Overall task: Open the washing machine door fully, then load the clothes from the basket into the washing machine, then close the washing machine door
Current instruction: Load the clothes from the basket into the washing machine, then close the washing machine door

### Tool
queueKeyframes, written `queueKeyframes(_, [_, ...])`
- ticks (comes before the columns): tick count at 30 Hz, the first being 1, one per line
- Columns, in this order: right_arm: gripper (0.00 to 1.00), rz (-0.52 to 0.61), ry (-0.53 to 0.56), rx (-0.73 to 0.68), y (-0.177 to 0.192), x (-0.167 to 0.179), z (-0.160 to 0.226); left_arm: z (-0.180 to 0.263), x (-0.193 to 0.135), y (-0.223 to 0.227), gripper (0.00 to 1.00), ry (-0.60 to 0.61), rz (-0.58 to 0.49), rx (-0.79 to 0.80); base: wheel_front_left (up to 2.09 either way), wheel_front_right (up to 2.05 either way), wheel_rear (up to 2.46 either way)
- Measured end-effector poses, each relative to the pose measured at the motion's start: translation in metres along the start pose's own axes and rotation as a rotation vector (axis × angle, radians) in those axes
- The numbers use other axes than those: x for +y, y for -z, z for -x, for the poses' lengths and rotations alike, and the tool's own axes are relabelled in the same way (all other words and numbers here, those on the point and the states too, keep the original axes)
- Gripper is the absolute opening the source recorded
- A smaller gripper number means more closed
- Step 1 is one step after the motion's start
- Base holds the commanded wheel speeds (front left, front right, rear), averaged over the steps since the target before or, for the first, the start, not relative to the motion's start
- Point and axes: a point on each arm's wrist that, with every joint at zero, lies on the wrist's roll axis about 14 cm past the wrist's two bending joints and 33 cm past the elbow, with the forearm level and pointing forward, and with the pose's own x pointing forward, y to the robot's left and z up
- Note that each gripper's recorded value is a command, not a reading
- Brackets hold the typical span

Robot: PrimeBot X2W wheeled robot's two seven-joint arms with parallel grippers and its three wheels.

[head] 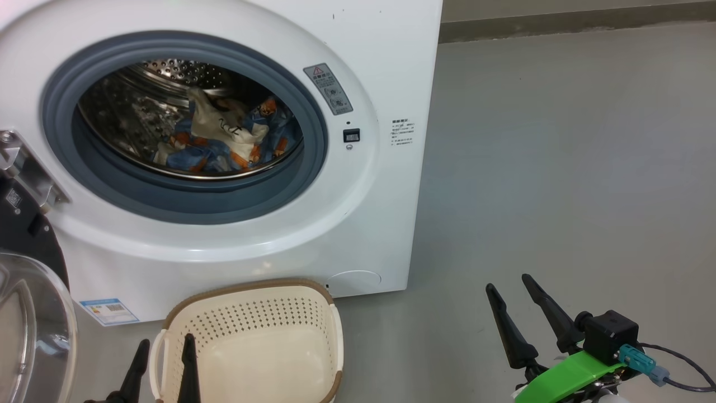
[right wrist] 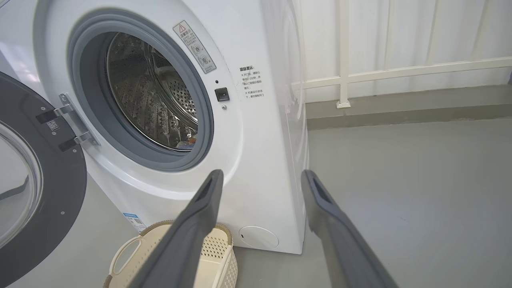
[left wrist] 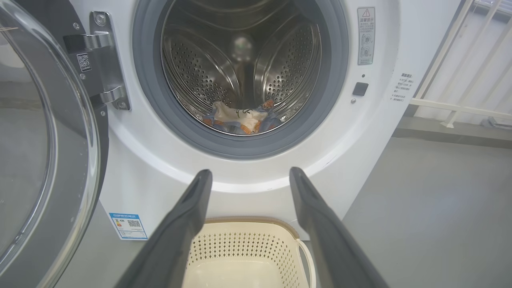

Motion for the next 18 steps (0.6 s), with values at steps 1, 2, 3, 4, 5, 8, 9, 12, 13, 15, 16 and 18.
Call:
queueKeyframes(1, [1.00,0.000,0.000,-0.001,-0.0002,0.0001,0.0000,-0.0001,0.0001,0.0000,1.00,0.000,0.000,0.000,0.00,0.00,0.00])
queueKeyframes(2, [1.00,-0.001,0.001,-0.002,-0.0005,0.0001,-0.0001,-0.0001,0.0001,0.0000,1.00,0.000,0.000,0.000,0.00,0.00,0.00])
queueKeyframes(3, [1.00,-0.002,0.001,-0.004,-0.0009,0.0002,-0.0002,-0.0001,0.0002,-0.0001,1.00,-0.001,0.000,0.000,0.00,0.00,0.00])
queueKeyframes(4, [1.00,-0.001,0.001,-0.004,-0.0011,0.0002,-0.0003,-0.0002,0.0003,-0.0001,1.00,-0.002,0.000,0.000,0.00,0.00,0.00])
queueKeyframes(5, [1.00,0.002,0.002,-0.005,-0.0013,0.0000,-0.0004,-0.0002,0.0004,-0.0001,1.00,-0.002,-0.001,0.000,0.00,0.00,0.00])
queueKeyframes(8, [1.00,0.002,0.002,-0.008,-0.0020,0.0004,-0.0007,-0.0001,0.0010,-0.0007,1.00,-0.005,-0.001,-0.002,0.00,0.00,0.00])
queueKeyframes(9, [1.00,0.001,0.001,-0.009,-0.0023,0.0007,-0.0009,-0.0003,0.0012,-0.0011,1.00,-0.006,-0.001,-0.003,0.00,0.00,0.00])
queueKeyframes(12, [1.00,0.000,0.002,-0.010,-0.0024,0.0009,-0.0013,-0.0007,0.0015,-0.0013,1.00,-0.007,0.000,-0.004,-0.01,0.01,0.00])
queueKeyframes(13, [1.00,-0.001,0.002,-0.010,-0.0023,0.0008,-0.0013,-0.0008,0.0013,-0.0014,1.00,-0.007,0.000,-0.004,-0.16,0.16,0.00])
queueKeyframes(15, [1.00,-0.002,0.004,-0.009,-0.0020,0.0006,-0.0014,-0.0012,0.0016,-0.0024,1.00,-0.011,-0.001,-0.008,-0.37,0.37,0.00])
queueKeyframes(16, [1.00,-0.002,0.004,-0.008,-0.0016,0.0005,-0.0014,-0.0015,0.0014,-0.0028,1.00,-0.010,-0.001,-0.009,-0.57,0.57,0.00])
queueKeyframes(18, [1.00,-0.004,0.005,-0.006,-0.0007,0.0003,-0.0016,-0.0021,0.0011,-0.0026,1.00,-0.009,-0.001,-0.009,-0.77,0.77,0.00])
